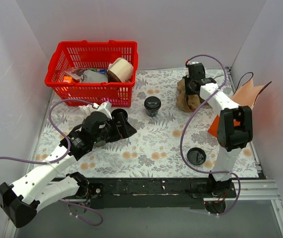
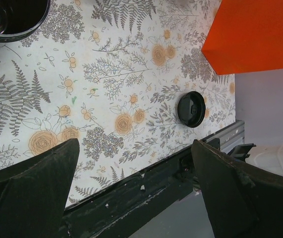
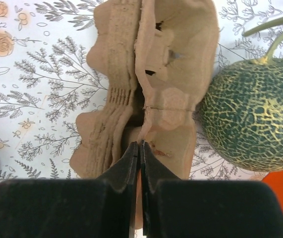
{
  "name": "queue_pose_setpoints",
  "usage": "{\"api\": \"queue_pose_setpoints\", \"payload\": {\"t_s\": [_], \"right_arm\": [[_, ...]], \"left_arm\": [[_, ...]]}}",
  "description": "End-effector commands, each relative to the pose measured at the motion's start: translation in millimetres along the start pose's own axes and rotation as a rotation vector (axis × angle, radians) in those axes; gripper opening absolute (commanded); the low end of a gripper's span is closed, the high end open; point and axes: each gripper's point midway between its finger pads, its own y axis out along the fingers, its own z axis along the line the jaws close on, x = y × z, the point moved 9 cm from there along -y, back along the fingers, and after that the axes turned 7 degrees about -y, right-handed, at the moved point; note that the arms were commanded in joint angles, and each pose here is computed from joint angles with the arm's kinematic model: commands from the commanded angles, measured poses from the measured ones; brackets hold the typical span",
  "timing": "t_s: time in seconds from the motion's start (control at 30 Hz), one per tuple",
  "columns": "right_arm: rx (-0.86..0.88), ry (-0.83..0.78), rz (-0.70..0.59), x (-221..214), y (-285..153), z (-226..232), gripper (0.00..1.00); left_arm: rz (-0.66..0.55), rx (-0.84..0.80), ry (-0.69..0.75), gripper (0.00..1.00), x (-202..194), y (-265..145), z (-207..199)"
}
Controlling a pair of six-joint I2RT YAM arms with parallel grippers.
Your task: Pack the takeout coffee
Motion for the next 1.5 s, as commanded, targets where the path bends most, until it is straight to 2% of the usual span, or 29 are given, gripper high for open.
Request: {"api": "queue_pose_setpoints", "payload": {"t_s": [0.0, 0.3, 0.53, 0.77, 0.83, 0.97, 1.13, 1.17, 1.23, 1.27, 1.3, 1.33, 1.37, 1.47], "right_arm": [[0.063, -0.061, -0.144, 22, -20, 15, 0.01], [-0.022, -0.173, -0.153, 32, -25, 46, 0.01], [-0.084, -0.141, -0.171, 44, -35, 50, 0.01], [-0.125, -0.111, -0.295, 62, -89, 45, 0.01], [-0.135, -0.116, -0.302, 54, -101, 44, 0.01], [-0.11, -0.095, -0.384, 40, -159, 35, 0.01], [0.051, -0.094, -0.437, -5, -212, 47, 0.01], [0.126, -0.059, -0.465, -13, -230, 47, 0.01], [0.202, -0.06, -0.453, -28, -245, 50, 0.01], [0.308, -0.072, -0.481, -36, -261, 52, 0.01], [0.38, -0.118, -0.468, -49, -260, 58, 0.01], [0.46, -0.15, -0.507, -53, -263, 63, 0.01], [0.621, -0.239, -0.559, -61, -275, 69, 0.01], [0.827, -0.317, -0.51, -81, -278, 84, 0.01]], "left_arm": [[-0.005, -0.012, 0.001, 0.98, 0, 0, -1], [-0.008, -0.016, 0.0, 0.98, -2, -3, 1], [-0.015, -0.019, 0.0, 0.98, -2, -7, 2], [-0.011, -0.021, -0.004, 0.98, -3, -8, 3], [-0.012, -0.028, -0.006, 0.98, -3, -9, 2], [-0.02, -0.048, -0.008, 0.98, -1, -16, -2], [-0.049, -0.041, -0.019, 0.98, 4, -26, -6], [-0.047, -0.031, -0.018, 0.98, 4, -28, -6], [-0.051, -0.038, -0.019, 0.98, 4, -33, -6], [-0.054, -0.039, -0.022, 0.98, 5, -35, -7], [-0.053, -0.042, -0.025, 0.98, 5, -38, -8], [-0.061, -0.054, -0.026, 0.98, 5, -43, -9], [-0.083, -0.03, -0.026, 0.98, 7, -45, -6], [-0.116, 0.021, -0.037, 0.98, 9, -56, -3]]}}
